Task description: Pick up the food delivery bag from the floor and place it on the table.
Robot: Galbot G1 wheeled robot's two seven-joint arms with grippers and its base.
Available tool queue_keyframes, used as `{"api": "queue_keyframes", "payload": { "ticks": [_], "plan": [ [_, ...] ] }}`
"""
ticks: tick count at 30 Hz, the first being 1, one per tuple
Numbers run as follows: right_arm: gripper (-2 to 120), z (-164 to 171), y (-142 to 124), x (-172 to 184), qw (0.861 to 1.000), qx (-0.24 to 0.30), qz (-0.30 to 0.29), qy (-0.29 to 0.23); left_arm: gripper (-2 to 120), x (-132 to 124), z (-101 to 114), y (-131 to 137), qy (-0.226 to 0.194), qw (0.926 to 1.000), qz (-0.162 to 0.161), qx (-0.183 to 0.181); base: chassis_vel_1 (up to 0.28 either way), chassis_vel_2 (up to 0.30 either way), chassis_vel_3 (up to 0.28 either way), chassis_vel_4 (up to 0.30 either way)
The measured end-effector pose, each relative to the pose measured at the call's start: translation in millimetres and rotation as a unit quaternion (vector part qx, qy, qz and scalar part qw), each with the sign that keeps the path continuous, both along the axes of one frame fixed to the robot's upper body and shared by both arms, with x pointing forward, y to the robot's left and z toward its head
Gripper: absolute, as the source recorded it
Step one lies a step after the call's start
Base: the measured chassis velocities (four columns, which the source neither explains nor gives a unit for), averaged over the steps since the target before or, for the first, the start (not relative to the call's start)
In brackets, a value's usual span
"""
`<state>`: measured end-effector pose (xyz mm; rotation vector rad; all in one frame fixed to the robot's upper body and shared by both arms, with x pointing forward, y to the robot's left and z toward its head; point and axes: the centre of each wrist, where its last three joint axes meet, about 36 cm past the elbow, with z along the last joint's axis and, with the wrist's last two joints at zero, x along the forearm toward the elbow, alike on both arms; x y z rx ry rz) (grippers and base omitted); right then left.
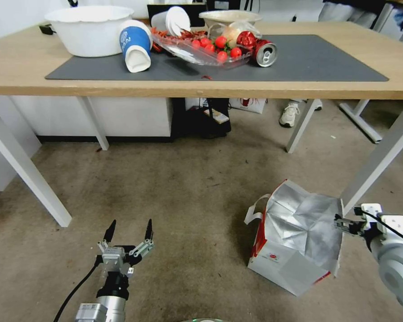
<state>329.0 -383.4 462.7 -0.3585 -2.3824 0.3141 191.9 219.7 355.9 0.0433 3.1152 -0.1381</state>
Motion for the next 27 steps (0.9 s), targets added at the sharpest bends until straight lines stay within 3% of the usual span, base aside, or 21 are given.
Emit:
{"api": "queue_keyframes", "payload": {
  "ticks": [27],
  "plan": [
    [100, -52, 0, 12, 0.997, 0.045, -0.002, 0.059, 100, -5, -1, -1, 0.003, 1.0, 0.006, 0.003, 0.0, 0.0, 0.0, 0.0]
  ]
}}
